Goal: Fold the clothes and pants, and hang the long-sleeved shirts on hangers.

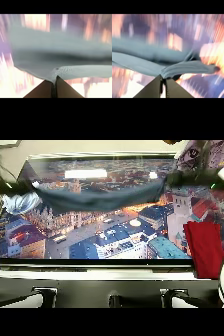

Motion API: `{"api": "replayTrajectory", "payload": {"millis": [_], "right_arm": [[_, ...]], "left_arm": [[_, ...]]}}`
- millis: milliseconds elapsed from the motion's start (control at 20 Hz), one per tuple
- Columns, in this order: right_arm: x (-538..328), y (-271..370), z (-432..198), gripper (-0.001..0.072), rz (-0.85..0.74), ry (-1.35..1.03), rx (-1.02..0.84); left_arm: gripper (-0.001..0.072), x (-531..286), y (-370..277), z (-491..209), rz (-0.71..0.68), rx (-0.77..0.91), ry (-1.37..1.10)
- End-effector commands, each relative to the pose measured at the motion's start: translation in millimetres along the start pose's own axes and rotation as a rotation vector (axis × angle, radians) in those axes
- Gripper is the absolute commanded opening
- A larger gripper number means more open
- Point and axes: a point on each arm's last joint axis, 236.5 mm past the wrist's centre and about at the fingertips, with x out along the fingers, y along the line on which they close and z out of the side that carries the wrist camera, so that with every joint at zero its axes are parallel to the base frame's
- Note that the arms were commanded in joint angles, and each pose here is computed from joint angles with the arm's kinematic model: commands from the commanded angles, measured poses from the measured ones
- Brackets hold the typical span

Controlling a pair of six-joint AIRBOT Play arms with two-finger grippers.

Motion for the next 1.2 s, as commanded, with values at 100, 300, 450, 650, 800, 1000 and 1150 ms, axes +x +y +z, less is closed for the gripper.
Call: {"api": "replayTrajectory", "payload": {"millis": [100, 300, 450, 650, 800, 1000, 1150], "right_arm": [[-203.4, 101.1, 131.9, 0.0025, -0.09, -0.537, -0.233], [-321.7, 146.2, 111.1, 0.0025, -0.142, -0.703, -0.224], [-359.1, 158.5, 87.3, 0.0025, -0.163, -0.722, -0.192], [-347.0, 148.8, 72.6, 0.0024, -0.164, -0.644, -0.101], [-282.0, 117.2, 66.0, 0.0024, -0.156, -0.463, 0.021], [-140.4, 43.1, 24.9, 0.0025, -0.183, -0.098, 0.242], [-37.1, -11.6, -18.5, 0.0025, -0.21, 0.138, 0.337]], "left_arm": [[0.0011, -204.0, -59.5, 117.3, 0.132, 0.096, -0.569], [0.0012, -289.6, -74.9, 75.4, 0.176, 0.111, -0.677], [0.0012, -325.9, -82.5, 44.2, 0.184, 0.11, -0.709], [0.0012, -323.7, -73.7, 27.3, 0.22, 0.098, -0.651], [0.0011, -264.8, -55.6, 28.1, 0.221, 0.081, -0.509], [0.0012, -134.2, -22.9, 17.1, 0.18, 0.048, -0.216], [0.0012, -21.5, 23.1, -10.6, 0.208, 0.024, 0.03]]}}
